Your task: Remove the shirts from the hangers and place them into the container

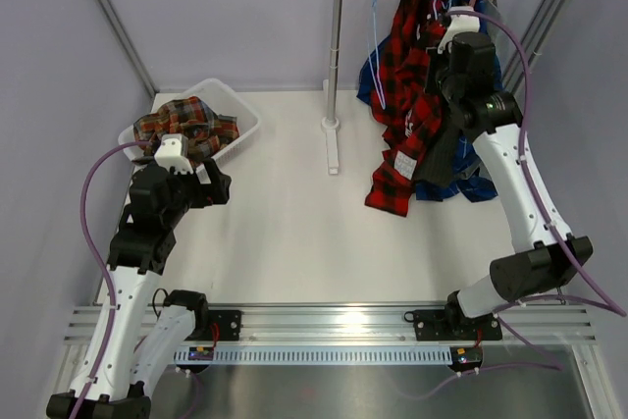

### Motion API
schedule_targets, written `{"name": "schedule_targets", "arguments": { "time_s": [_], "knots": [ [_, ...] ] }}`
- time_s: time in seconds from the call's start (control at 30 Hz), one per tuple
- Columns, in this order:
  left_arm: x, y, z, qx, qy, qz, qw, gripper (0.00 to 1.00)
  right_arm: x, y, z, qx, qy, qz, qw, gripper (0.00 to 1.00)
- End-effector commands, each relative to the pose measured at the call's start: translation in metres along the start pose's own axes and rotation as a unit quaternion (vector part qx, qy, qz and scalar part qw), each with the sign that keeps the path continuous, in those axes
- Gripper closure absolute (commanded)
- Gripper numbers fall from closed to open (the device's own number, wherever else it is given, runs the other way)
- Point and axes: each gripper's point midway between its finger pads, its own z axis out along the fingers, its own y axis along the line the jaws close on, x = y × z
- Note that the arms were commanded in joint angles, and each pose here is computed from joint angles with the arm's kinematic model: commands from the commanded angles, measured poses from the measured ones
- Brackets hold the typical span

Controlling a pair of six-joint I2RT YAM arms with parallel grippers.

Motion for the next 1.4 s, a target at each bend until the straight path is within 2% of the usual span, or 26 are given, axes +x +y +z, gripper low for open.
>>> {"name": "schedule_targets", "arguments": {
  "time_s": [0.0,0.13,0.23,0.37,0.63,0.73,0.9,1.07,1.27,1.37],
  "knots": [
    [-0.005,-0.007,0.002,0.018,-0.013,0.005,1.0,0.01,-0.072,-0.002,-0.055,-0.025,-0.107,-0.008,0.994,1.0],
    [-0.005,-0.006,0.002,0.017,-0.014,0.005,1.0,0.01,-0.079,-0.002,-0.078,-0.037,-0.118,-0.004,0.992,1.0],
    [-0.006,-0.006,0.002,0.017,-0.014,0.005,1.0,0.01,-0.066,0.0,-0.089,-0.048,-0.104,0.005,0.993,1.0],
    [-0.005,-0.006,0.002,0.016,-0.013,0.005,1.0,0.01,-0.016,0.002,-0.098,-0.057,-0.037,0.022,0.997,1.0],
    [-0.007,-0.012,0.003,0.032,-0.011,0.005,0.999,0.01,0.047,0.002,-0.155,-0.082,0.022,0.057,0.995,1.0],
    [-0.017,-0.02,0.0,0.047,-0.017,-0.001,0.999,0.01,0.082,-0.002,-0.167,-0.072,0.084,0.063,0.992,1.0],
    [-0.039,-0.041,-0.007,0.089,-0.029,-0.013,0.996,0.01,0.114,0.0,-0.167,-0.064,0.144,0.082,0.984,1.0],
    [-0.057,-0.063,-0.014,0.119,-0.041,-0.008,0.992,0.01,0.149,0.018,-0.163,-0.105,0.195,0.088,0.971,1.0],
    [-0.071,-0.087,-0.014,0.147,-0.04,-0.004,0.988,0.01,0.171,0.042,-0.173,-0.16,0.203,0.074,0.963,1.0],
    [-0.074,-0.1,-0.013,0.16,-0.034,-0.001,0.986,0.01,0.175,0.058,-0.18,-0.196,0.184,0.056,0.961,1.0]
  ]
}}
